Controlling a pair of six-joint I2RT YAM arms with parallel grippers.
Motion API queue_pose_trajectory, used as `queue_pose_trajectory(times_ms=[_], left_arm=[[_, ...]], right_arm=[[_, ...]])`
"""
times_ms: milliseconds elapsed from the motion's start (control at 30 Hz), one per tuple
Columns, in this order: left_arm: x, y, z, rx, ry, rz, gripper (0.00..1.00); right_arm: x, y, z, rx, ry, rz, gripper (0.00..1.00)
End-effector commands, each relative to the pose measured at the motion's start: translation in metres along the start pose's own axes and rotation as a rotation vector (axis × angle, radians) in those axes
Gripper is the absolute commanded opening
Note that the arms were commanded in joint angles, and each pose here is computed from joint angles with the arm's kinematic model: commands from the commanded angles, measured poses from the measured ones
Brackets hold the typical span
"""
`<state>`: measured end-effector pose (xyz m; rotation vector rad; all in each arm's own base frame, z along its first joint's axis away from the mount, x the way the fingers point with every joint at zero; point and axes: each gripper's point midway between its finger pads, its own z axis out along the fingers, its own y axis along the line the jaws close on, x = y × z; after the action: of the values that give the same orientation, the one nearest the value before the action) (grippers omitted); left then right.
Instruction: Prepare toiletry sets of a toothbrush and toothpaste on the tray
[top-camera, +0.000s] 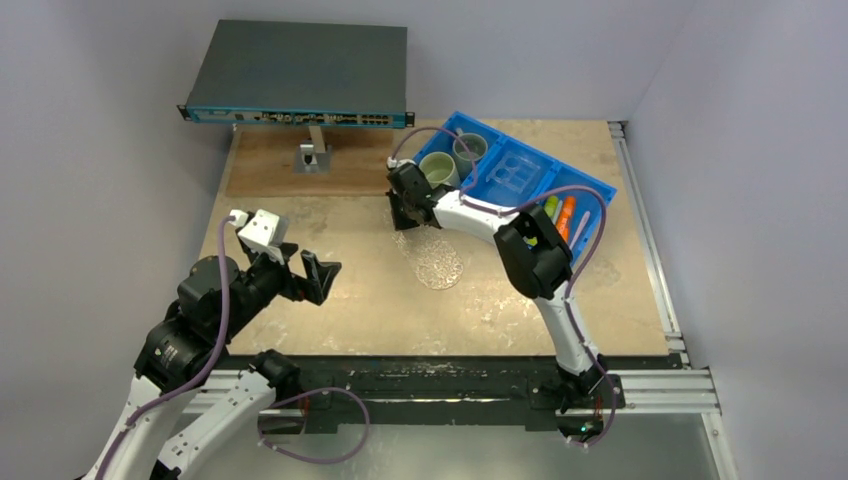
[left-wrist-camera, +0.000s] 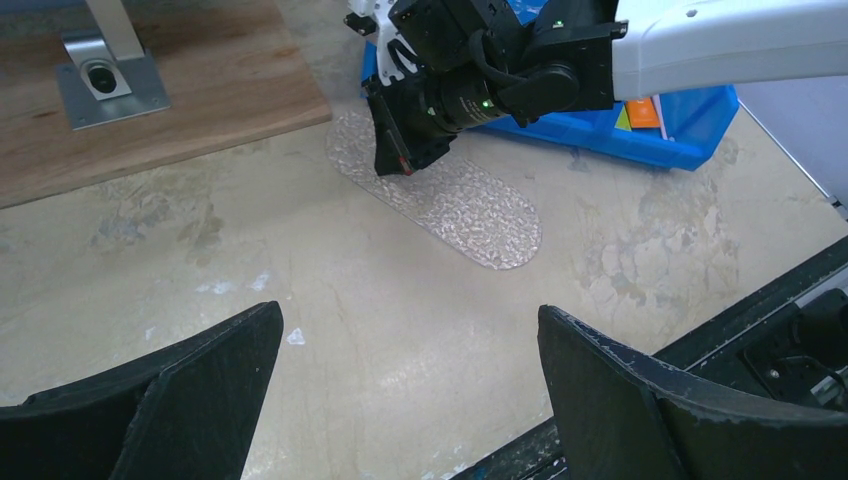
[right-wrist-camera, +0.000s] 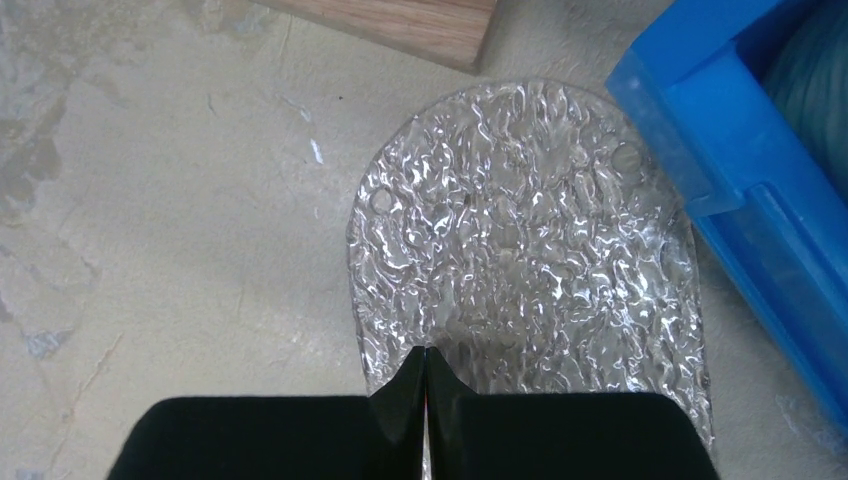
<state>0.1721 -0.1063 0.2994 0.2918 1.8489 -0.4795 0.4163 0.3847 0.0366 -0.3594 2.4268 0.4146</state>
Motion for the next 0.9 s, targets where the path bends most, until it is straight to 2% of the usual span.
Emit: queue_pose_trajectory(times_ms=[0,367,867], left_arm=[[-0.001,0.004,0.002,-0.018,-0.013,0.008,1.0],[-0.001,0.004,0.002,-0.021,-0.013,0.008,1.0],[-0.002,0.006,0.001,-0.031,-0.016,0.009,1.0]], right_arm=[[0.008,-0.003,0.001,0.027,0.005,-0.052,0.0],[0.041,0.0,0.005,0.029,0.076,-0.131,0.0],[0.089,0.029,-0.024,-0.116,0.165,-0.309,0.0]])
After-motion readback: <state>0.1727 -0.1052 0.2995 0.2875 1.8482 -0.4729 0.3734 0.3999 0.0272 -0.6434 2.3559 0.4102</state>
